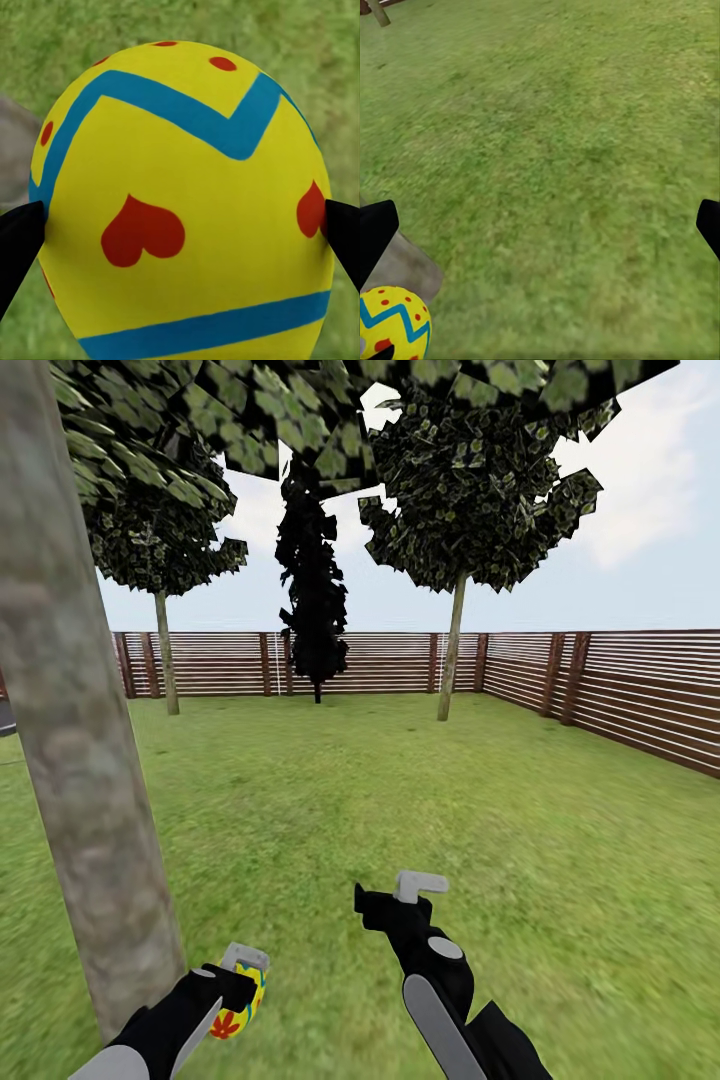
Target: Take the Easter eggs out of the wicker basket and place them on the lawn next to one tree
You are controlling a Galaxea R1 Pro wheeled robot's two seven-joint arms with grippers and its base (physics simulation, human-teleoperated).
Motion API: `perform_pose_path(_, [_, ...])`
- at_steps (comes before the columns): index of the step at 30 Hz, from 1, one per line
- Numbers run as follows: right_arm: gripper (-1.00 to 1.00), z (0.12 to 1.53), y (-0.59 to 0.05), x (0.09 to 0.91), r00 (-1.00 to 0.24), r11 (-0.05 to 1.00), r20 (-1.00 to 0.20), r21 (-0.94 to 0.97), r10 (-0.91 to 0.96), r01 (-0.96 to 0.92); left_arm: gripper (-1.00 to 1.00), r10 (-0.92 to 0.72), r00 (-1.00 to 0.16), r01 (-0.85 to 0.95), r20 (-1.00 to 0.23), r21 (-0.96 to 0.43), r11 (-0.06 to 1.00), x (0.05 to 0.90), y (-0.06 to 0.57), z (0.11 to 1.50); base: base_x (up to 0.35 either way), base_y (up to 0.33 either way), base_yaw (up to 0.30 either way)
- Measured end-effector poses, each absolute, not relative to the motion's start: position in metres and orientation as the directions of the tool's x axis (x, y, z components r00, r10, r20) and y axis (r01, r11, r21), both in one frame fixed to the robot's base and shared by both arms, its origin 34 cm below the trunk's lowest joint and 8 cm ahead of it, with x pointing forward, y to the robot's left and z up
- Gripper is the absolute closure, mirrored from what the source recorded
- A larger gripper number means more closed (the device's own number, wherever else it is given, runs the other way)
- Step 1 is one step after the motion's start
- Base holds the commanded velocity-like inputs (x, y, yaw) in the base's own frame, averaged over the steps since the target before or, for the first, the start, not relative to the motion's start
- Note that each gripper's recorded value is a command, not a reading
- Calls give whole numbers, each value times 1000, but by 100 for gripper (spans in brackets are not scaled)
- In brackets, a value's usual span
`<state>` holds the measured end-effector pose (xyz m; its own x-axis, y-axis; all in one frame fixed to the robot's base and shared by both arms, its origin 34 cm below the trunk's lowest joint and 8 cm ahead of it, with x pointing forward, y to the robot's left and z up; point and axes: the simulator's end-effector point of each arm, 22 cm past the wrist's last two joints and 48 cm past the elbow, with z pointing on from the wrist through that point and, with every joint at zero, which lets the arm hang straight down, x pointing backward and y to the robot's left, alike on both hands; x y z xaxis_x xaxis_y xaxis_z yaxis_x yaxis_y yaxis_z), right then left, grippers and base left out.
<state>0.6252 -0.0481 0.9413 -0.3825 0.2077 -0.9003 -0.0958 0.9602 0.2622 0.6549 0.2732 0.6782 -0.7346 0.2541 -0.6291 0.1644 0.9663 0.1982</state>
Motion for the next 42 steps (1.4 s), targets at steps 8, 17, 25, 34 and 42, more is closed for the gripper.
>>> perform_pose_path(8, [-100, 927, -47, 624, -383, 960, -901, 261, 205, -99, 100, 253, -734, 163, -631, 199, 966, 655, 273, 665, 0, 0, 0])
perform_pose_path(17, [-100, 911, -46, 622, -384, 960, -900, 261, 205, -101, 100, 255, -726, 163, -639, 200, 966, 655, 273, 651, 0, 0, 0])
perform_pose_path(25, [-100, 896, -46, 621, -383, 960, -901, 260, 204, -100, 100, 255, -721, 162, -644, 201, 966, 656, 274, 637, 0, 0, 0])
perform_pose_path(34, [-100, 883, -46, 620, -383, 960, -901, 260, 204, -100, 100, 231, -687, 141, -689, 185, 973, 662, 281, 631, 0, 0, 0])
perform_pose_path(42, [-100, 882, -46, 620, -384, 960, -900, 262, 205, -100, 100, 230, -684, 133, -693, 191, 973, 662, 290, 631, 0, 0, 0])
